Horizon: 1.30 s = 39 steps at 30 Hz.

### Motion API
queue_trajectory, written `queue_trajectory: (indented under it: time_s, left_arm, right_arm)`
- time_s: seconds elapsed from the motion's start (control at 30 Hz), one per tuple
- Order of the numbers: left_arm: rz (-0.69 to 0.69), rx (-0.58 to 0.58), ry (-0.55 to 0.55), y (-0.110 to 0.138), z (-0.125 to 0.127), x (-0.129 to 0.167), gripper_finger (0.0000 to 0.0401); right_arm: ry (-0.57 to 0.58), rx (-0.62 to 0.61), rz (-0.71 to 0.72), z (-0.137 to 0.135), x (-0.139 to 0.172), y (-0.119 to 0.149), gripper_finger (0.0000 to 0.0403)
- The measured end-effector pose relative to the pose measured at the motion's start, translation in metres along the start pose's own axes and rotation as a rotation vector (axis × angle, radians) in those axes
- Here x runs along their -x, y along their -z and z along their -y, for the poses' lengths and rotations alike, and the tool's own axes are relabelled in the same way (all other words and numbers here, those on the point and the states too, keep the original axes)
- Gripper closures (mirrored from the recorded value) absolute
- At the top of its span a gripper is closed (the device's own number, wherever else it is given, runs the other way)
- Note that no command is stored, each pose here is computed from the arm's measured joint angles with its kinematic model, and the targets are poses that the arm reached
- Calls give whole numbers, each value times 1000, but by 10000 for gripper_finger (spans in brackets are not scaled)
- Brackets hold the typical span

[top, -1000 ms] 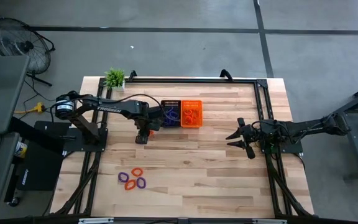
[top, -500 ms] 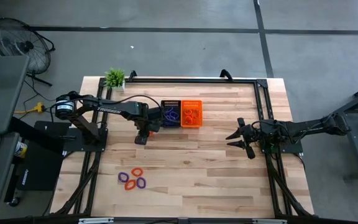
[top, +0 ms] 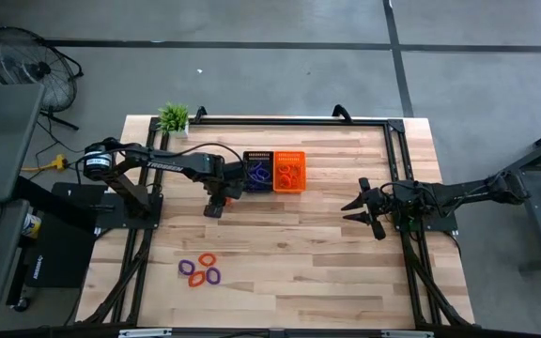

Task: Sort spring keychains into baskets
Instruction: Put the orange spring keychain into the orange basket

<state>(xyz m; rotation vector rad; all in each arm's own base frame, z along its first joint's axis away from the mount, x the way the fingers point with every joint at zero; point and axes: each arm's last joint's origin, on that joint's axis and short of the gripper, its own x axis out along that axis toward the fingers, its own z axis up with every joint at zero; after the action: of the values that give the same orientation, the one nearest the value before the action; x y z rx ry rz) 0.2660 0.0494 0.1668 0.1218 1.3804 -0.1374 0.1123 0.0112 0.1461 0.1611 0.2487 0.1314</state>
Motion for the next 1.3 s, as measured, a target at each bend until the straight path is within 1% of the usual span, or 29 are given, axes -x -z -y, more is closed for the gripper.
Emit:
queue_trajectory:
  time_s: [0.23,0.43,0.7,0.87,0.97,1.2,1.3]
  left_arm:
    - [10,1,-11,7,1,-11,286]
    - [13,38,-32,7,1,-13,286]
    - [-21,50,-14,5,0,-28,286]
    - [-20,73,-13,4,-1,-29,288]
    - [-22,76,-13,5,-1,-30,304]
    - [-22,135,-13,5,-1,-30,374]
    - [-17,158,-15,5,-1,-29,387]
  right_arm:
    - [0,0,0,0,0,0,289]
    - [0,0,0,0,0,0,289]
    - [0,0,0,0,0,0,289]
    - [0,0,0,0,0,0,289]
    - [0,0,0,0,0,0,289]
    - [0,0,0,0,0,0,289]
    - [0,0,0,0,0,0,289]
